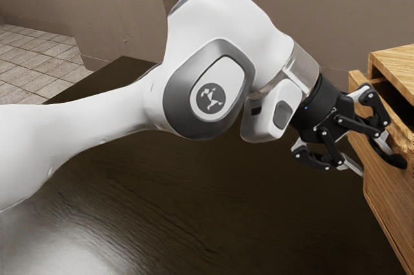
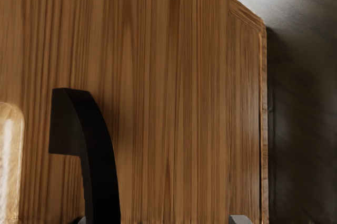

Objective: Pull the drawer handle with one arm to open the drawer

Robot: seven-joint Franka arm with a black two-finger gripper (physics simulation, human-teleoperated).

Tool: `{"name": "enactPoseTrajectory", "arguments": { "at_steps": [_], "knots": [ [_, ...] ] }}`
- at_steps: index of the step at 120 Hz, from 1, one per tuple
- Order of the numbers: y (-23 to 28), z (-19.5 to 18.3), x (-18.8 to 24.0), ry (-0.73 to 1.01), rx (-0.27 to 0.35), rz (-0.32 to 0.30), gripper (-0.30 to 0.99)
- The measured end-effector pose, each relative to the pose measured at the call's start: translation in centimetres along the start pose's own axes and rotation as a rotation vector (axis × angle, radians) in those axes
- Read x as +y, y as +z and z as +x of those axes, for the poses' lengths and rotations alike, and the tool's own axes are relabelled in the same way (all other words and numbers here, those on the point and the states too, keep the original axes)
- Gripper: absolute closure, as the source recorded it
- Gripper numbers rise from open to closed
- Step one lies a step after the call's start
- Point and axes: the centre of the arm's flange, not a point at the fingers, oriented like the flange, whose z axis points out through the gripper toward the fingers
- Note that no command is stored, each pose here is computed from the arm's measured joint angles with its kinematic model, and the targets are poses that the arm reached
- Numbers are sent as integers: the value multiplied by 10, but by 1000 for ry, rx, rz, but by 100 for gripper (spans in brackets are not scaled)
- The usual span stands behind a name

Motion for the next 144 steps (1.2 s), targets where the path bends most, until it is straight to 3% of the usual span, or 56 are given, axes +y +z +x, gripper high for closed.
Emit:
{"name": "enactPoseTrajectory", "arguments": {
  "at_steps": [10, 33, 49, 77, 144],
  "knots": [
    [-7, -2, 2, -3, -9, 3, 50],
    [-11, -9, 8, -16, -17, -6, 43],
    [-22, -6, 13, -18, -31, -5, 48],
    [-25, -4, 27, -31, -41, -24, 37],
    [-53, 9, 57, -57, -82, -45, 48]
  ]
}}
